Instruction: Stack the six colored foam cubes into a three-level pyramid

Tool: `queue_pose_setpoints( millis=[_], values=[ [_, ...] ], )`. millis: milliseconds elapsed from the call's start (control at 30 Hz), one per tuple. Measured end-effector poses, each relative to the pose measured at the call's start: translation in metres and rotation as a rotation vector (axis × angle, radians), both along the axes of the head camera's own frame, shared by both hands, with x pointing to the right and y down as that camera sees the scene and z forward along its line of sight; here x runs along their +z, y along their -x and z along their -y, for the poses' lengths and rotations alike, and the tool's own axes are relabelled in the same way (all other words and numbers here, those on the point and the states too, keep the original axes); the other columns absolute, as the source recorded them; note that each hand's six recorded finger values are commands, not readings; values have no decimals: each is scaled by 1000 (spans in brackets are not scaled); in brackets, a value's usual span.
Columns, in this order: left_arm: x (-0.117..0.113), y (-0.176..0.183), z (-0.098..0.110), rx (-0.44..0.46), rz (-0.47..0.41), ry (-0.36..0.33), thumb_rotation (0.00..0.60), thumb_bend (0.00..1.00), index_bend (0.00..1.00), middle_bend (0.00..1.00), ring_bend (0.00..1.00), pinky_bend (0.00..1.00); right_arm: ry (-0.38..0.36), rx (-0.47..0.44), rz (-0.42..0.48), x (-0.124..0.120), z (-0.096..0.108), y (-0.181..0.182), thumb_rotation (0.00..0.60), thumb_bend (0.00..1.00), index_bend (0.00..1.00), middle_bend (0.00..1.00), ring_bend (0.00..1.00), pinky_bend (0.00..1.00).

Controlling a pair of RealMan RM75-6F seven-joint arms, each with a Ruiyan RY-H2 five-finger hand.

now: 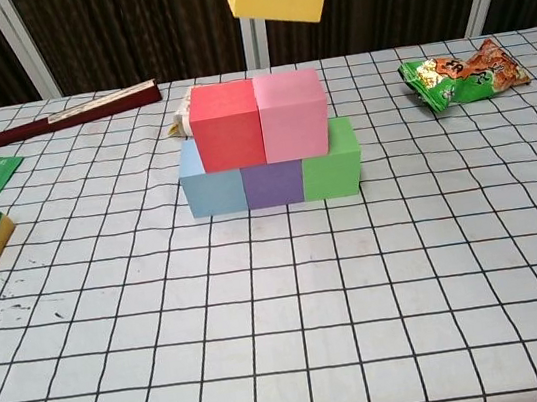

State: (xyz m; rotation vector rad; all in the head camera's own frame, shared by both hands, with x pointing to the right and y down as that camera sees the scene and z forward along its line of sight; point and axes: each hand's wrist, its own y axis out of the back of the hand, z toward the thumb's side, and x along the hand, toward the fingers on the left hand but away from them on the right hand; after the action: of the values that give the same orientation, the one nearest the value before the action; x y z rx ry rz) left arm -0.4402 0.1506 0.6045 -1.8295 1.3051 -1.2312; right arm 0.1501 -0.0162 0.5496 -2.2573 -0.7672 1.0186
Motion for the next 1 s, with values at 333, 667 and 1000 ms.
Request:
queue_pose_setpoints(
  millis=[333, 667, 1000],
  values=[
    [-1, -10, -8, 7, 24, -14, 600, 0, 51, 97, 3, 51, -5, -43, -77, 10, -7, 16, 600, 191, 0, 658, 158, 0],
    [-9, -27, -7, 20, -6, -6, 600, 0, 52, 93, 2, 52, -25, -17, -100, 16, -14, 22, 600, 190, 0, 658, 158, 0],
    [-18, -33, -4, 19, 14, -67, 600, 0, 51, 93, 2, 48, -62, -14, -112, 29, -17, 32, 600, 191, 0, 658, 166, 0]
  ],
)
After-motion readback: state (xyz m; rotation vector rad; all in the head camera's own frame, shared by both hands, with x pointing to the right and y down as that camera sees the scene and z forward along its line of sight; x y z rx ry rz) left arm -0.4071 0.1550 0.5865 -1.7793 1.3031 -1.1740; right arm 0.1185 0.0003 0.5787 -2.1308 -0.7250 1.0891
